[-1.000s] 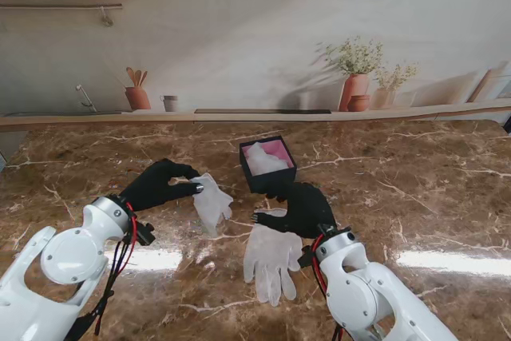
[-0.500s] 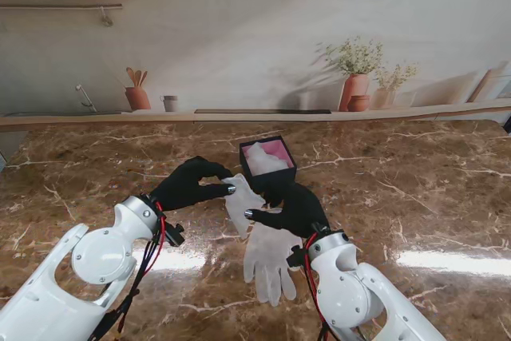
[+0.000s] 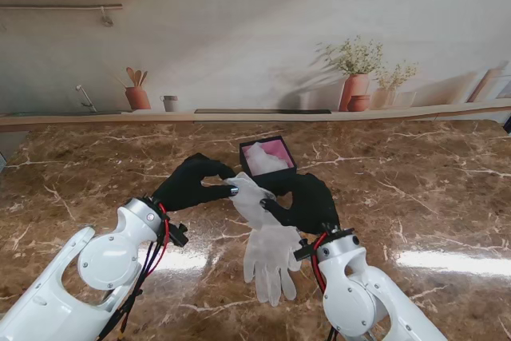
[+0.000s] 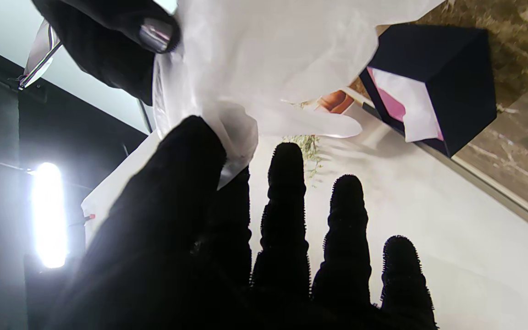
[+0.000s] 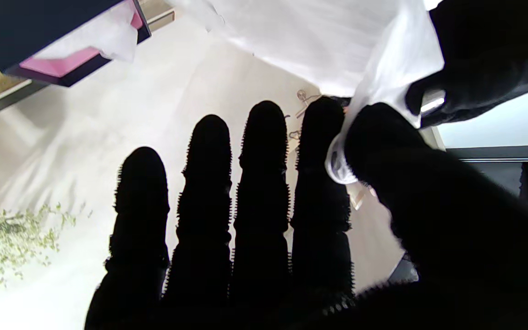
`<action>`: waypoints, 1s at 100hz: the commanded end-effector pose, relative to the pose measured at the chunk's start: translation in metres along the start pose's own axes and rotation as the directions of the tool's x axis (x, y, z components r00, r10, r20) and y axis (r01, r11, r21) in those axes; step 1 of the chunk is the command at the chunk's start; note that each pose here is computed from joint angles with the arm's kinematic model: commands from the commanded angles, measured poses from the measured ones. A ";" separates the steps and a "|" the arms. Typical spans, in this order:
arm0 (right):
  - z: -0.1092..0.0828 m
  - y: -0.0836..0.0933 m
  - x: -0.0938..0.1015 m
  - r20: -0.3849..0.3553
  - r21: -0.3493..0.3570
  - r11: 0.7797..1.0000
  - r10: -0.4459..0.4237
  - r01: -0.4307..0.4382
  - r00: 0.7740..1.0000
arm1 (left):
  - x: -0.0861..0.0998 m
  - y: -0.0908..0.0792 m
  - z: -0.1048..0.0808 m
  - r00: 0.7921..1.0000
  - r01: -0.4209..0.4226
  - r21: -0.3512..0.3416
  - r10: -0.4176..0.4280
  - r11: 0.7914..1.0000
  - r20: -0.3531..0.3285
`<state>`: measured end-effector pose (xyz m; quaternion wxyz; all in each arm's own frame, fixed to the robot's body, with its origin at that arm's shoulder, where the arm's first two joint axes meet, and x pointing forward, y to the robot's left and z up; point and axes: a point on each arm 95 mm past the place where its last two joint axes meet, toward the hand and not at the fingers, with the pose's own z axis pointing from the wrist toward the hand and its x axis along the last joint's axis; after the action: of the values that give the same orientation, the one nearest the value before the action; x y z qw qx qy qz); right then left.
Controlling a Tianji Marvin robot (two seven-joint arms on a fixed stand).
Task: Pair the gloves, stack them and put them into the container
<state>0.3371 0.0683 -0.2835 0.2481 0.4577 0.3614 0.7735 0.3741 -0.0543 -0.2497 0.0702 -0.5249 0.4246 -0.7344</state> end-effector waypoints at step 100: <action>-0.056 0.030 0.033 -0.215 -0.077 0.997 -0.017 0.000 0.976 | 0.026 0.043 -0.047 0.967 0.038 0.120 -0.006 0.992 -0.253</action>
<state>0.2760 0.0528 -0.2538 0.2334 0.3508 0.3472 0.8378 0.3151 -0.0645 -0.2555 0.0476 -0.4206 0.3730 -0.8257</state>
